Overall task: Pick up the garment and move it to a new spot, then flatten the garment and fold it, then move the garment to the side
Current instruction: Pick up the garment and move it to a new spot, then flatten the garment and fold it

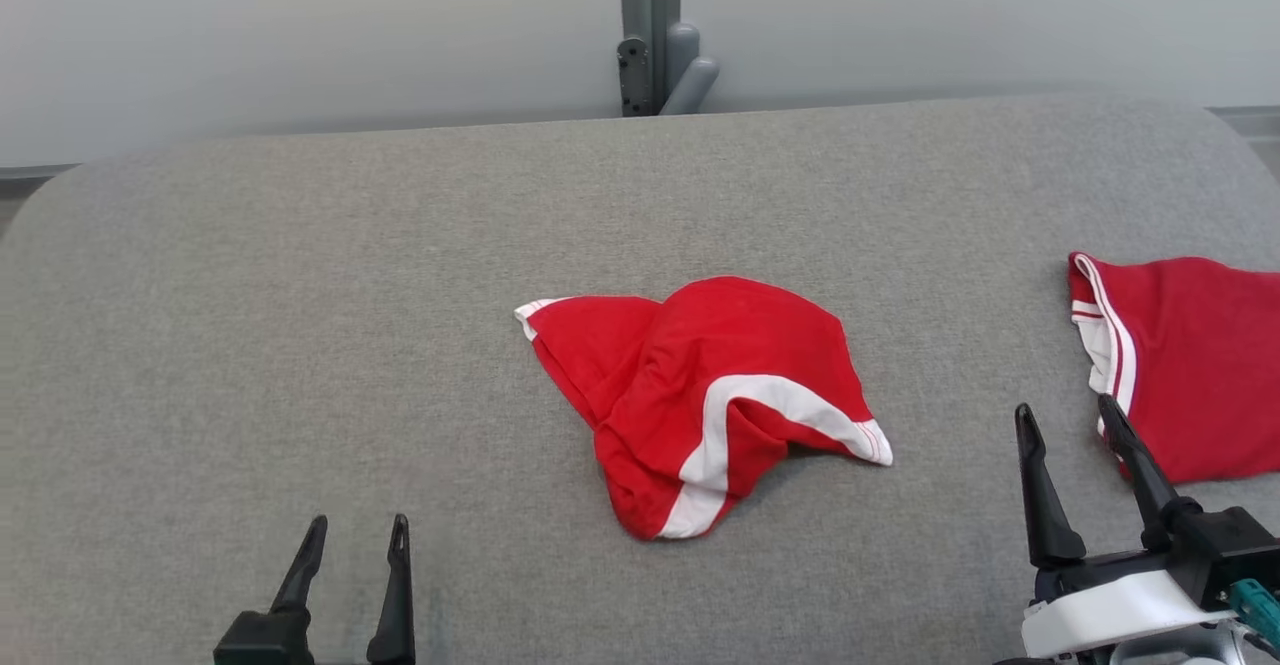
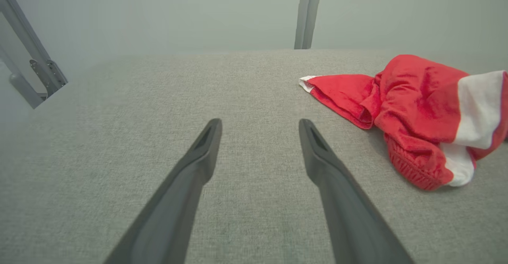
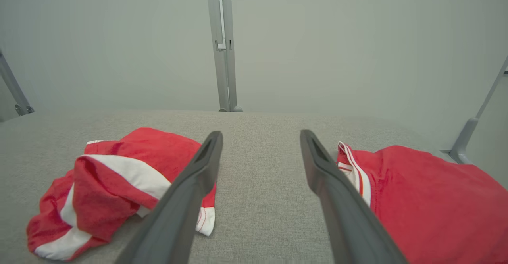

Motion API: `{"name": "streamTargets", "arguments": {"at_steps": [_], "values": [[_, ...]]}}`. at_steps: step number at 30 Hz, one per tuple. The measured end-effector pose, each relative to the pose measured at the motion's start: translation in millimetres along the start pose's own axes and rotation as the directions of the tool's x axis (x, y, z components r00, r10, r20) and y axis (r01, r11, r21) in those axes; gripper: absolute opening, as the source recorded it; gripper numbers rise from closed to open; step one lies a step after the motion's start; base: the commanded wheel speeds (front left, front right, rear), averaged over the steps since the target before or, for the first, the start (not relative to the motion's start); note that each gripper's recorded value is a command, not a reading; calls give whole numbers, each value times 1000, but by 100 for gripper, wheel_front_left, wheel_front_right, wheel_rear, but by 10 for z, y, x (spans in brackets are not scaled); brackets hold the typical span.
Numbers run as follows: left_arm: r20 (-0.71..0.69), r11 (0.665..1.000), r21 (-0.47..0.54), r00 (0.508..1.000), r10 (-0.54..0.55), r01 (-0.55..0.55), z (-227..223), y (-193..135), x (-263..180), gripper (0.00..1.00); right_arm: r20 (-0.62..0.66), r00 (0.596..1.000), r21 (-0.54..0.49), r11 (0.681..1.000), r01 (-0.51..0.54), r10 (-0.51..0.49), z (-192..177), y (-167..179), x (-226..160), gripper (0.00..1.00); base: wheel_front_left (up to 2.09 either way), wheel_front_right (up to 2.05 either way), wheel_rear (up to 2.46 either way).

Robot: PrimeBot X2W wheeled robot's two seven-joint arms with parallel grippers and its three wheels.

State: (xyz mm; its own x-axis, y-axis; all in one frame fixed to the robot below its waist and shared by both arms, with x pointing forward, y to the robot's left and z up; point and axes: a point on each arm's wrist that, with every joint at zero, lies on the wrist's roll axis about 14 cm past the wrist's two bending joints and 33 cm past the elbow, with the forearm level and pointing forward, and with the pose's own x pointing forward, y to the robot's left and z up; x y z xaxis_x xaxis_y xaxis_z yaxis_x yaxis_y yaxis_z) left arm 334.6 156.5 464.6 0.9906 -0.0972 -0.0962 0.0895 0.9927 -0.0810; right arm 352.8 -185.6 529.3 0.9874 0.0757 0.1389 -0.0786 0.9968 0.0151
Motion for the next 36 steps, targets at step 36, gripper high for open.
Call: {"name": "streamTargets", "arguments": {"at_steps": [36], "values": [[-108, 911, -346, 955, -276, 224, -285, -909, 2, 100, -56, 998, 18, 1000, 7, -6, -172, -5, -87, 100, 0, 0, 0]]}}
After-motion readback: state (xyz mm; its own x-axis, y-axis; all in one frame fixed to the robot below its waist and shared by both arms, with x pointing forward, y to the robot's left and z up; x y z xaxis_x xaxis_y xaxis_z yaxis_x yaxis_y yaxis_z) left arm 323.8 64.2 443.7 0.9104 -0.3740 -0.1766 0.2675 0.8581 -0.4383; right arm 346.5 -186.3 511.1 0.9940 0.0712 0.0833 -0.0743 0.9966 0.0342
